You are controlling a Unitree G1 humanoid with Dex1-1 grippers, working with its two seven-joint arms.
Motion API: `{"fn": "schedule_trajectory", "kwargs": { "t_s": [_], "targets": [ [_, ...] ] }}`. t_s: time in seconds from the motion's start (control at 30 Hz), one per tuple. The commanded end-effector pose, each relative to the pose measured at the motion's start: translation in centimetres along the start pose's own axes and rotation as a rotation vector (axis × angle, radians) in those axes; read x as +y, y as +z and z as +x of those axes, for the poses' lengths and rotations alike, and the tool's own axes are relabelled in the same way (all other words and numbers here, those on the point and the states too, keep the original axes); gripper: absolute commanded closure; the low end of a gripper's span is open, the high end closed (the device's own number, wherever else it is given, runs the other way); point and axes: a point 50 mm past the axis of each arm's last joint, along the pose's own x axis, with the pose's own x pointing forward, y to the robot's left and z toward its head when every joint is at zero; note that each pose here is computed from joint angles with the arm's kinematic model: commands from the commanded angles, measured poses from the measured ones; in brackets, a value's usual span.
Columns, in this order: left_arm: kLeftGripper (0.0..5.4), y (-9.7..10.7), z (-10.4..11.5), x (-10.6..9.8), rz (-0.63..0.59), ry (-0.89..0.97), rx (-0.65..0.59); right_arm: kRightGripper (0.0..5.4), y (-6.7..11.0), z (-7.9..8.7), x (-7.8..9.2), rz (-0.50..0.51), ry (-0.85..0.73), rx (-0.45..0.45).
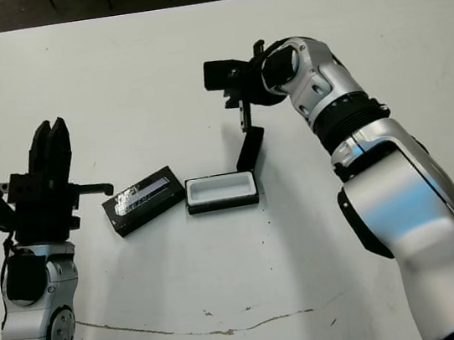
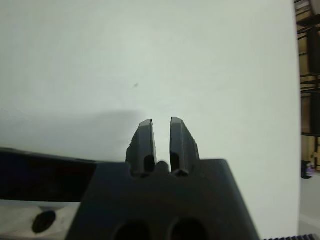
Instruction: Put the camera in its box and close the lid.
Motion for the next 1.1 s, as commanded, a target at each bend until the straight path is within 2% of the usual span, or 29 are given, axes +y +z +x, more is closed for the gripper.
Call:
{"fn": "schedule_trajectory", "kwargs": {
  "t_s": [0.03, 0.5, 0.73, 1.1],
  "targets": [
    [5.37, -0.5, -0.6, 0.2, -0.002, 0.014, 0.025, 5.4, -0.5, 0.8, 1.2, 0.03, 0.052, 0.018],
    [5.37, -0.8, -1.0, 0.2, 0.005, 0.021, 0.03, 5.4, -1.0, 1.6, 2.9, 0.022, 0.136, 0.033],
    [5.37, -0.9, -1.0, 0.1, 0.008, 0.018, 0.024, 5.4, -2.0, 0.9, 3.0, 0.06, 0.149, 0.013],
    [5.37, -0.7, -0.8, 0.2, 0.014, 0.033, 0.023, 5.4, -3.9, -1.0, 2.9, 0.038, 0.178, 0.025]
  ]
}}
